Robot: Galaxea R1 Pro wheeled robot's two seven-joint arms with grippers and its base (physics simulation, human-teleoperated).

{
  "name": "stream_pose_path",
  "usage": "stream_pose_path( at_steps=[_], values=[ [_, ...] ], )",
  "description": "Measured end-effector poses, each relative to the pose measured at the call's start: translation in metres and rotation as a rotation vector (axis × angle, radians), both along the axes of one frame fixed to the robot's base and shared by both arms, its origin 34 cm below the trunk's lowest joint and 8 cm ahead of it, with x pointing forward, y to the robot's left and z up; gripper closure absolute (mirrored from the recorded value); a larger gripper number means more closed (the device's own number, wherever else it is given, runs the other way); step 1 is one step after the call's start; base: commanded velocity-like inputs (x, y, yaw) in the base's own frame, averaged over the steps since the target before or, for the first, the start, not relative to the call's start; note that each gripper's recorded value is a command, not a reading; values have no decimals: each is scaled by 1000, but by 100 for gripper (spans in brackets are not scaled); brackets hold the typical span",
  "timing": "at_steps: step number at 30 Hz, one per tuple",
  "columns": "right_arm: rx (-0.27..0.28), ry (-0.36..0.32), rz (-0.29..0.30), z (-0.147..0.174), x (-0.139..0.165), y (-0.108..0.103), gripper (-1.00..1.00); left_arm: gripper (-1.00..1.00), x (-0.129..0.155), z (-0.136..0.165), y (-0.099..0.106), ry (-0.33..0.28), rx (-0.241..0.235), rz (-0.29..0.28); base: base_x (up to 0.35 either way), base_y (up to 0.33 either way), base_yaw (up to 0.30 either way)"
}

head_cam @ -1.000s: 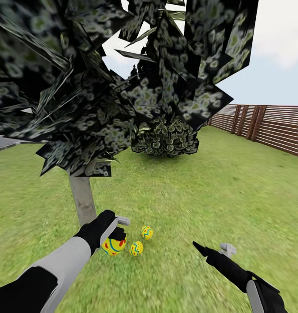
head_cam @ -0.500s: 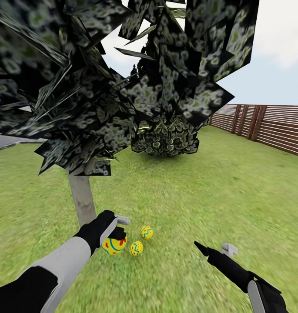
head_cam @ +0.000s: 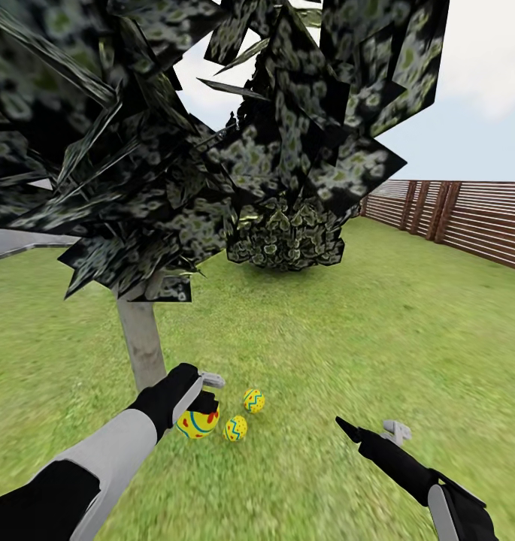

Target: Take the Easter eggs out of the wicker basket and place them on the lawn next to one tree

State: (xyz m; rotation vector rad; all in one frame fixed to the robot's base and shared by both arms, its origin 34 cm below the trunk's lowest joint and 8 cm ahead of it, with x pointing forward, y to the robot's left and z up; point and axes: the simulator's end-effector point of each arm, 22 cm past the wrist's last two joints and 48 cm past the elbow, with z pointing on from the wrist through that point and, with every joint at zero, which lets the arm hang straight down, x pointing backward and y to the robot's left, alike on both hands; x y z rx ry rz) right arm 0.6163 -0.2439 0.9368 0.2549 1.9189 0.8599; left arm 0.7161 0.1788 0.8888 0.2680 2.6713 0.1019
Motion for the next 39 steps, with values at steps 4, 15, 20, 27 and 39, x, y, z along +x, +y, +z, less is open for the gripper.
stream_pose_path(
  at_steps=[4,15,20,27,39],
  values=[
    [0,0,0,-4,1,0,-100,100,1,-4,0,-1,1,-1,0,0,0],
    [-1,-3,-1,-16,4,0,-100,100,4,-16,0,-3,1,0,0,0,0],
    [1,-3,-1,-22,5,0,-100,100,5,-22,1,-3,2,0,0,0,0],
    [8,-7,6,-28,6,2,-100,100,9,-29,0,-12,-1,0,0,0,0],
    [7,55,6,-69,4,2,-100,100,10,-52,0,-3,-2,-1,0,0,0]
  ],
)
